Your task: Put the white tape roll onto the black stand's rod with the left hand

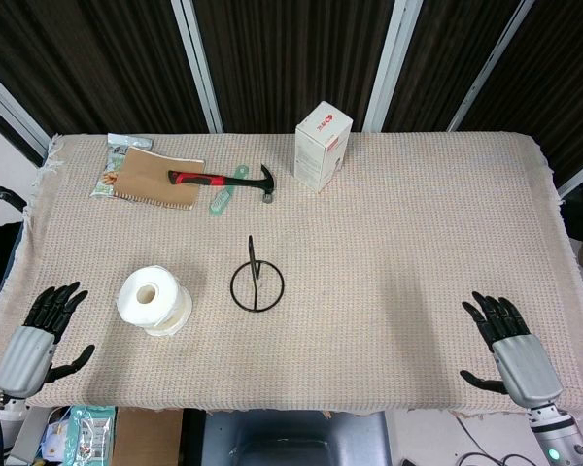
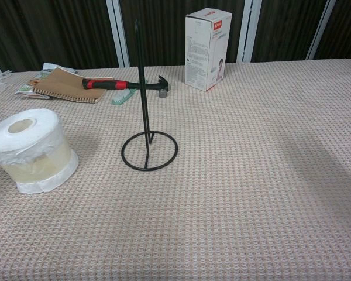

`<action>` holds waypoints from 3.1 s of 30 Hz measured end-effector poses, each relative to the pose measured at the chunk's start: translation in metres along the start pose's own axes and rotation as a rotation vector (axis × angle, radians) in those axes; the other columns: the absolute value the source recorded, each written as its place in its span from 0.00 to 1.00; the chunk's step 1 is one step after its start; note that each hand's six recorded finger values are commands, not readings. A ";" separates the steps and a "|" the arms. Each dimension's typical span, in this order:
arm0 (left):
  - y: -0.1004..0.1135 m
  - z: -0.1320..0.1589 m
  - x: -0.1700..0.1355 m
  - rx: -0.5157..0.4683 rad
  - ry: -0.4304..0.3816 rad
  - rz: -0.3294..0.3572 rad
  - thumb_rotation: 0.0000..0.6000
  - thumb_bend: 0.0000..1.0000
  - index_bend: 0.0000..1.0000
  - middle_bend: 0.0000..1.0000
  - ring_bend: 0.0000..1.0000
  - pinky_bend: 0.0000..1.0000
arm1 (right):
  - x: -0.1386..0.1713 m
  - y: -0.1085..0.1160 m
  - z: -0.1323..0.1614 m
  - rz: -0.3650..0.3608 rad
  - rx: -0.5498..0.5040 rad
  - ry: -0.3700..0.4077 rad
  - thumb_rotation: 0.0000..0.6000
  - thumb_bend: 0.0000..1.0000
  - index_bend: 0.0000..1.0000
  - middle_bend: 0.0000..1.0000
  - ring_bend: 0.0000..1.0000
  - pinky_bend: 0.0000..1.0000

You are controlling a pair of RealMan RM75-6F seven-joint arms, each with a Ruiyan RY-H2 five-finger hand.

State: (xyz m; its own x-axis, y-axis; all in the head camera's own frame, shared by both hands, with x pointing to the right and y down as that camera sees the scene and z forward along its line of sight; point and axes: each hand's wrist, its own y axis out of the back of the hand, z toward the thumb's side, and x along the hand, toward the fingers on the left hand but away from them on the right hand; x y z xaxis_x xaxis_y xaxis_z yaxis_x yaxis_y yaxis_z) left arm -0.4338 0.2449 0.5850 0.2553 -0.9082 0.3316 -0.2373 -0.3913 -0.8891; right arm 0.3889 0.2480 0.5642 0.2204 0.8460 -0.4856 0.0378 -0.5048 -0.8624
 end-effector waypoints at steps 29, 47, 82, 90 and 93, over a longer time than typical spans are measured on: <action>-0.096 0.033 0.074 -0.418 -0.019 -0.151 1.00 0.31 0.00 0.00 0.00 0.00 | 0.000 0.004 -0.005 -0.002 -0.017 -0.019 1.00 0.00 0.00 0.00 0.00 0.00; -0.119 0.024 0.101 -0.442 0.072 -0.055 1.00 0.57 0.33 0.40 0.41 0.70 | 0.002 0.008 -0.007 -0.006 -0.022 -0.019 1.00 0.00 0.00 0.00 0.00 0.00; 0.079 0.104 0.146 -0.551 -0.246 0.537 1.00 0.81 0.65 0.70 0.69 0.98 | 0.008 0.009 -0.004 0.006 -0.041 0.009 1.00 0.00 0.00 0.00 0.00 0.00; 0.108 0.181 0.175 -0.490 -0.360 0.518 1.00 0.81 0.65 0.70 0.69 0.97 | 0.008 0.014 -0.007 -0.007 -0.053 0.001 1.00 0.00 0.00 0.00 0.00 0.00; 0.103 0.206 0.180 -0.469 -0.394 0.494 1.00 0.81 0.65 0.70 0.69 0.97 | 0.008 0.016 -0.009 -0.008 -0.058 -0.003 1.00 0.00 0.00 0.00 0.00 0.00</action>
State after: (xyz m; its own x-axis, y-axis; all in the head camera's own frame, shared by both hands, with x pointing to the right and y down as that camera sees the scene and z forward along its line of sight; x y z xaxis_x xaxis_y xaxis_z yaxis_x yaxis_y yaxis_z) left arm -0.2195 0.0716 0.4887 0.3101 -0.9079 -0.2820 -0.7584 -0.0573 -0.6493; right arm 0.3999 0.2450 0.5485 0.2166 0.8507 -0.4790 0.0959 -0.5069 -0.8567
